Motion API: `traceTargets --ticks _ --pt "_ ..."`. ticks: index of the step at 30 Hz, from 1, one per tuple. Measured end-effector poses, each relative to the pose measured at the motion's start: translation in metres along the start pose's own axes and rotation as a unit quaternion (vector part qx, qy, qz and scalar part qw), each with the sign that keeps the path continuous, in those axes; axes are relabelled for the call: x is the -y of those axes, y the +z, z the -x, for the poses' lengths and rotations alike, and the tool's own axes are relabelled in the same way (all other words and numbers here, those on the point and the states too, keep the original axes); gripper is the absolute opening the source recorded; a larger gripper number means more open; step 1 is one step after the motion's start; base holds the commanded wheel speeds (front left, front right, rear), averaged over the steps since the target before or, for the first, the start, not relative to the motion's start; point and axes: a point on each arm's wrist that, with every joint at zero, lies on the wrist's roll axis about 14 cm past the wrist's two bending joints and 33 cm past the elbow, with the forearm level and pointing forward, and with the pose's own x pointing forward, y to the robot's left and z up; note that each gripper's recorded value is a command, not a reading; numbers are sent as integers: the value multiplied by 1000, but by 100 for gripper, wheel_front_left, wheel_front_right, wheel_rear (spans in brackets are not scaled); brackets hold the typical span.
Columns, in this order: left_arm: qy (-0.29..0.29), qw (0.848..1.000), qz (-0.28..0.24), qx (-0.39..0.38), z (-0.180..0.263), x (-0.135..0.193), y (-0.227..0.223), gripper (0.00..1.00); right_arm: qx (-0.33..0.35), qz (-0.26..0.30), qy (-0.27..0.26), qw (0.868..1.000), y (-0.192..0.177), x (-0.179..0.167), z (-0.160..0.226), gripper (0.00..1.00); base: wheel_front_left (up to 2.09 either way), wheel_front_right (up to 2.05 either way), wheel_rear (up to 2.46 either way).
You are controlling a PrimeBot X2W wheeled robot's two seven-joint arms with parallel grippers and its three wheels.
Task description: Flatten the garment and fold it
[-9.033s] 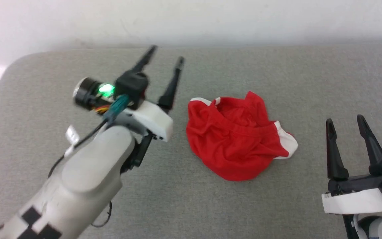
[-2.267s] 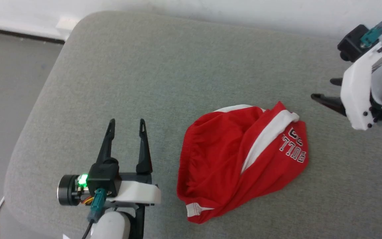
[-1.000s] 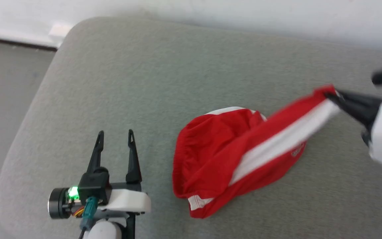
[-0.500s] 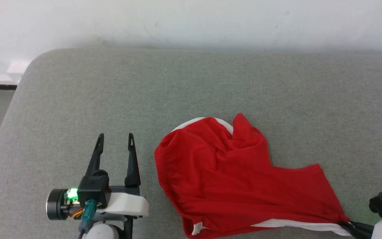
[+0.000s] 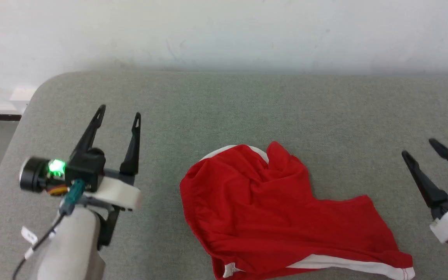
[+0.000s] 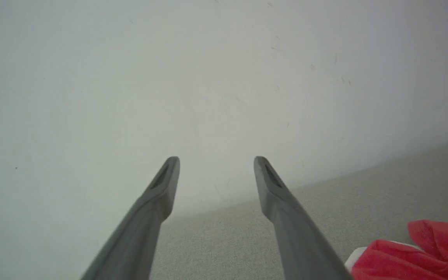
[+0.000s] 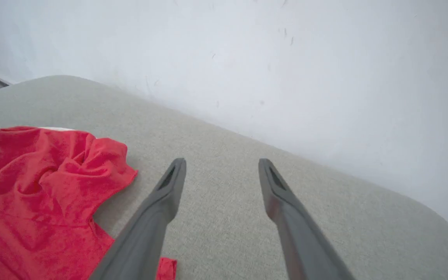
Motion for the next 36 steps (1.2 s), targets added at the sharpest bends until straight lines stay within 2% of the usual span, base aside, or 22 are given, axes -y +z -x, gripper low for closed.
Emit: traceTargets --ticks 6,10,14,20,30,32,36 --pt "-89 992 -45 -75 -32 10 -17 100 121 10 -57 991 45 -18 3 100 0 0 0" --pt "-155 974 -74 -147 -43 34 -33 100 157 5 -91 983 57 -33 11 100 0 0 0" --pt "-245 932 -82 -254 -30 71 -60 100 167 2 -108 980 60 -43 16 100 0 0 0" --pt "-338 858 -105 -373 -11 96 -85 100 156 5 -116 981 51 -46 15 100 0 0 0" --pt "-404 745 -139 -512 26 121 -157 100 138 12 -116 984 39 -43 3 100 0 0 0" --pt "-413 727 -147 -528 31 126 -166 100 129 15 -121 984 34 -40 4 100 0 0 0" --pt "-429 705 -158 -543 37 135 -174 100 113 17 -136 984 24 -32 7 100 0 0 0"
